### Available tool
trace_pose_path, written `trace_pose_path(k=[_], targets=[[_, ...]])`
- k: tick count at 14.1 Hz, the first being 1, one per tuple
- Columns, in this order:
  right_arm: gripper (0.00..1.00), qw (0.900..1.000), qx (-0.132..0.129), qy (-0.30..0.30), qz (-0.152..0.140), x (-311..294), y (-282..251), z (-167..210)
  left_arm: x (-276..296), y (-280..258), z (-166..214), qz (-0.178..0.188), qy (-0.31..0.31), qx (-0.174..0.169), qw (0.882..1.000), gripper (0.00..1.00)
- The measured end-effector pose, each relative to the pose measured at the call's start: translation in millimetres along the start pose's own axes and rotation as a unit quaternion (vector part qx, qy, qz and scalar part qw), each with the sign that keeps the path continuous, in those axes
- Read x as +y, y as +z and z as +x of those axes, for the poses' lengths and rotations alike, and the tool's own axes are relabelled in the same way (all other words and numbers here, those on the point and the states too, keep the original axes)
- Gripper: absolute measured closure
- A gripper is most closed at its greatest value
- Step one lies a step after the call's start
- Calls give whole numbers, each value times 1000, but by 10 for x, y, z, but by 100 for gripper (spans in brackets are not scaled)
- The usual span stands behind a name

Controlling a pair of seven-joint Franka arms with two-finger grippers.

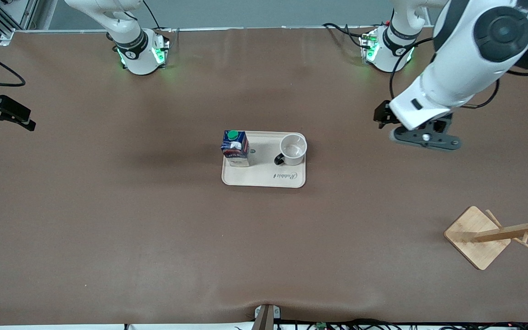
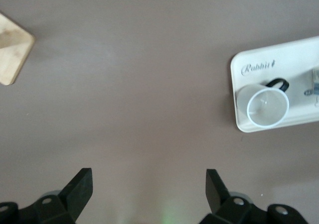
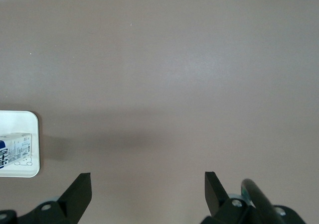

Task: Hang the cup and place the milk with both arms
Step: 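Lower the left gripper and grasp the white mug by its rim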

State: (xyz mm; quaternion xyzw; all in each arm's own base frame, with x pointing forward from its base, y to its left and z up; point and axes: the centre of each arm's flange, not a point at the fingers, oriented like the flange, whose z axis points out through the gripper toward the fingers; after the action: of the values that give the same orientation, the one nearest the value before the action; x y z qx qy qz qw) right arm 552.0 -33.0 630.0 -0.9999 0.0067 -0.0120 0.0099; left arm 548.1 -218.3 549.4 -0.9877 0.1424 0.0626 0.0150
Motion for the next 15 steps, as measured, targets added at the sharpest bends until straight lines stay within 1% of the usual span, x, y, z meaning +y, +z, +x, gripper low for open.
trace_pose_path(k=[2,5,6,9,11,15], targets=[[0,1000,-1,0,0,3,18,10,15,163,83,-2,54,-7,999,0],[0,1000,-2,0,0,5,26,16,16,469,240,-8,140,-8,990,0],[0,1000,-2,1,0,6,26,16,69,595,286,-9,165,-3,986,0],[0,1000,-2,1,0,10,26,16,312,1020,355,-9,245,11,969,0],[0,1000,-2,2,0,12,30,18,515,1220,365,-9,276,11,961,0],[0,1000,0,2,0,17,57,47,982,1391,363,-8,326,20,945,0]])
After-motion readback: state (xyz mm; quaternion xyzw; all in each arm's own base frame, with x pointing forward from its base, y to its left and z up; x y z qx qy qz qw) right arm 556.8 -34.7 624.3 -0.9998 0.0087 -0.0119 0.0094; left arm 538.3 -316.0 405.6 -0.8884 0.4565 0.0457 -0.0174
